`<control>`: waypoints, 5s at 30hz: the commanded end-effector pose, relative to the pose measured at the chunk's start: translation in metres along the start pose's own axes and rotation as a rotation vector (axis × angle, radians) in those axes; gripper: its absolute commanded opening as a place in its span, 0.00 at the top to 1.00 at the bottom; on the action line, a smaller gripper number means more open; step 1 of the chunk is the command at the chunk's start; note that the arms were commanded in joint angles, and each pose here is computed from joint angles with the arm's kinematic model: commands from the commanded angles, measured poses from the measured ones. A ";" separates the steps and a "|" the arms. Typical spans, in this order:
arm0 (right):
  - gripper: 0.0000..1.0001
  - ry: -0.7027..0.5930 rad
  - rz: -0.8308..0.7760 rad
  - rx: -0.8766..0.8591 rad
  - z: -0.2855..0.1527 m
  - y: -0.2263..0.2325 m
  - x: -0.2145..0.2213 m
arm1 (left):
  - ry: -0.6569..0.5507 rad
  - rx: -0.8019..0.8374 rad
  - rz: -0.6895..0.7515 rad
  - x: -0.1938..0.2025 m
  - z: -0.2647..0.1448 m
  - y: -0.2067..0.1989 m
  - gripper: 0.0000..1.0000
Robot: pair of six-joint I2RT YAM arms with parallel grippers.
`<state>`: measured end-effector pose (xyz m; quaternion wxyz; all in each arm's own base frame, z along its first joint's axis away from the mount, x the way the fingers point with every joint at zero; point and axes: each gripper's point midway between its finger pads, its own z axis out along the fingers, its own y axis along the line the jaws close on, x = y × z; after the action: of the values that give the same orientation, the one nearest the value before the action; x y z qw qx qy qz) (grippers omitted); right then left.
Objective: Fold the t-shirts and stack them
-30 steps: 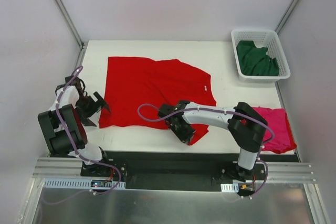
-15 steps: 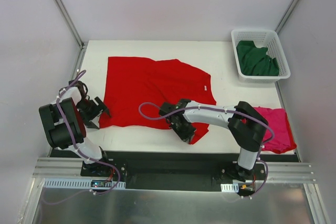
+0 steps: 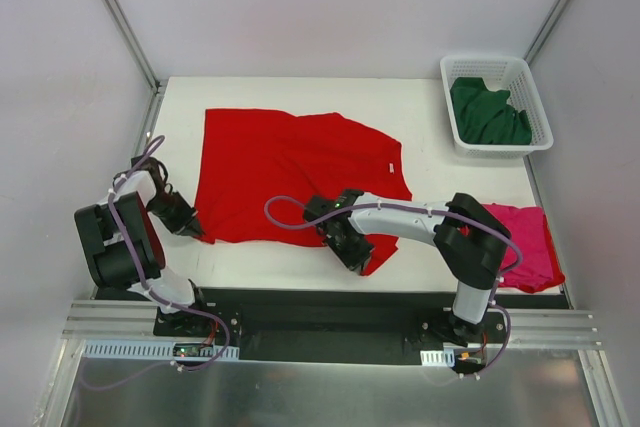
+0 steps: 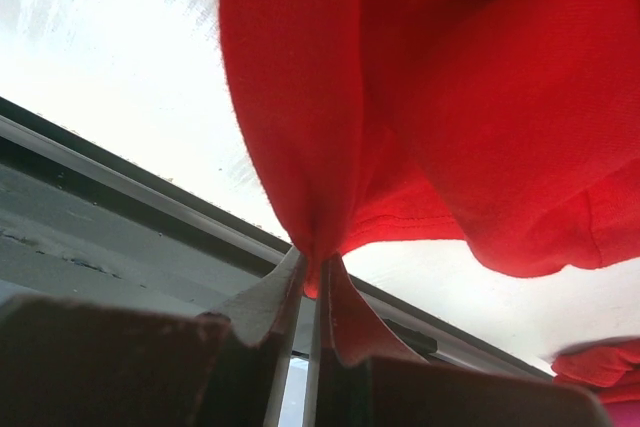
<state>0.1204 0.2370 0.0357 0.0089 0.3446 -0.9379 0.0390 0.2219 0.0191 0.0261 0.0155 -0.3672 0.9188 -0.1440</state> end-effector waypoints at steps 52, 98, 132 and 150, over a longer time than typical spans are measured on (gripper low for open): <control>0.04 -0.016 -0.086 -0.651 -0.067 0.082 -0.001 | -0.065 0.159 -0.018 0.004 -0.048 -0.036 1.00; 0.17 -0.221 0.410 0.221 -0.070 -0.165 -0.047 | -0.183 0.230 -0.008 0.002 -0.119 -0.069 0.01; 0.04 -0.254 0.644 -0.272 -0.044 -0.220 -0.164 | -0.100 0.489 0.121 -0.112 -0.028 -0.239 0.01; 0.01 -0.097 0.597 -0.273 0.007 -0.202 -0.161 | -0.036 0.219 0.072 -0.122 0.032 -0.200 0.01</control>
<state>0.3802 0.1923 0.0387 -0.0247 0.0473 -0.9918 -0.1164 0.4466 -0.0497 0.0444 0.0805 -0.3377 0.9014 -0.2588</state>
